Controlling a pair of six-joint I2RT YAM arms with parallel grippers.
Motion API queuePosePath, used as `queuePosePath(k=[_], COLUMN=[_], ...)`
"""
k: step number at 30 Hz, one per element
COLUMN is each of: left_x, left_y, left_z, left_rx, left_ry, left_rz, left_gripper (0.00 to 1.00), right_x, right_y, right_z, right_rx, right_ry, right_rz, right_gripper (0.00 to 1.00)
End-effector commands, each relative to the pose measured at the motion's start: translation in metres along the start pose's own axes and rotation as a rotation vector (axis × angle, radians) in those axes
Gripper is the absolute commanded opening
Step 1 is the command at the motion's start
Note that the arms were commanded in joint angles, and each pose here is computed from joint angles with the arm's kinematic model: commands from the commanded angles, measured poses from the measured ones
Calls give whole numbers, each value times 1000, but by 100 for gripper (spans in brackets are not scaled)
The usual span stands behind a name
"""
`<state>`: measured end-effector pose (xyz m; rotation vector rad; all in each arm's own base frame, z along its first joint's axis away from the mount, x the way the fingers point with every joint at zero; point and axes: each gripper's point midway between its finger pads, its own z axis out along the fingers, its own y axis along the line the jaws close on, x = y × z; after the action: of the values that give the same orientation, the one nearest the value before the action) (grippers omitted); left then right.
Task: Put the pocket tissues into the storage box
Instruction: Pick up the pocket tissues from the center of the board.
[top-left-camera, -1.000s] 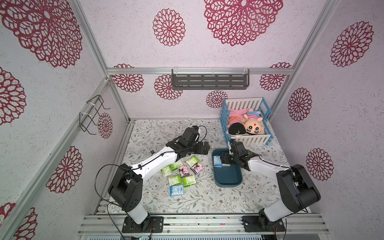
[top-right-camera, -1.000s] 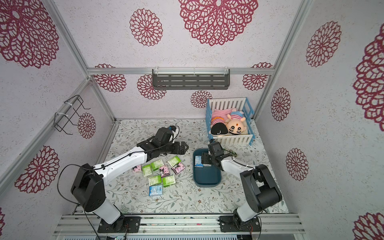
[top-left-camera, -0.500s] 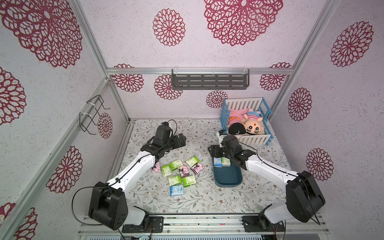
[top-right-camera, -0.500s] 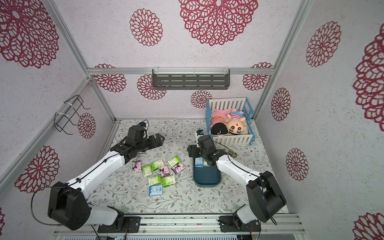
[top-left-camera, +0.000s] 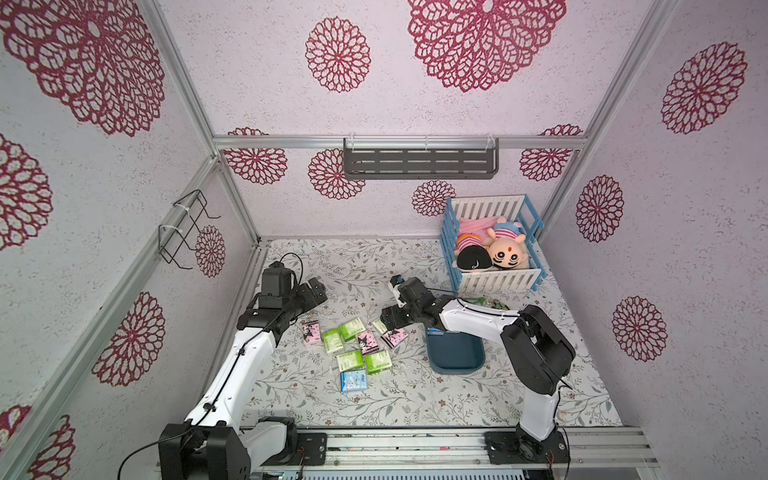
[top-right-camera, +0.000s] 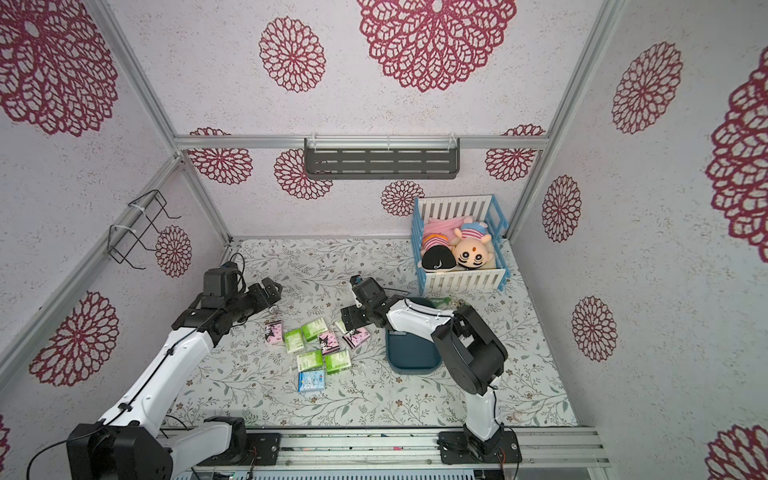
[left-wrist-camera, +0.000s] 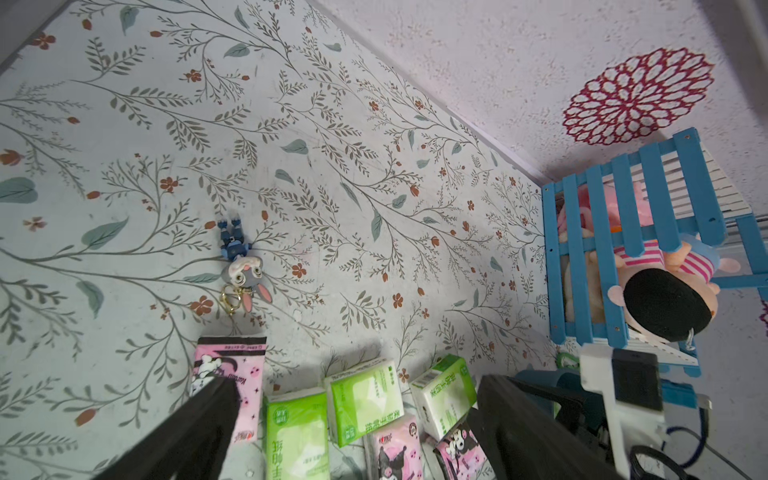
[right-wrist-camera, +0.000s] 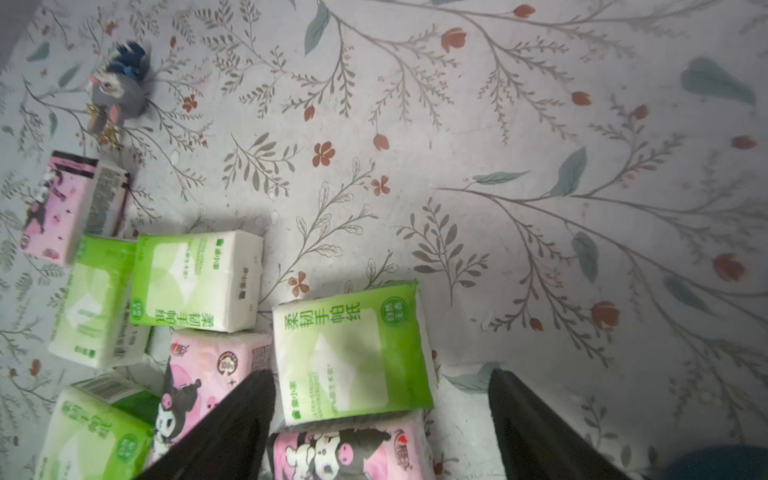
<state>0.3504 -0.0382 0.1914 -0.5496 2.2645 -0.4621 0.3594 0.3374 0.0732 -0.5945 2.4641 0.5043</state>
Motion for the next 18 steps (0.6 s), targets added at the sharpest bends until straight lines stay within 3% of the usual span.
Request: queuePosePath(k=[1, 12, 18], left_x=[2, 1, 2], left_y=[1, -3, -2], left_z=[-1, -2, -3], left_rx=[17, 34, 33], left_ry=[11, 9, 7], left_rz=[4, 5, 7], left_gripper=[97, 97, 97], right_x=[-8, -1, 3], right_y=[13, 12, 11], right_z=[1, 25, 31], right_rx=[16, 48, 67], right_ry=[5, 66, 80], right_rz=[-109, -136, -151], right_gripper=[92, 98, 96])
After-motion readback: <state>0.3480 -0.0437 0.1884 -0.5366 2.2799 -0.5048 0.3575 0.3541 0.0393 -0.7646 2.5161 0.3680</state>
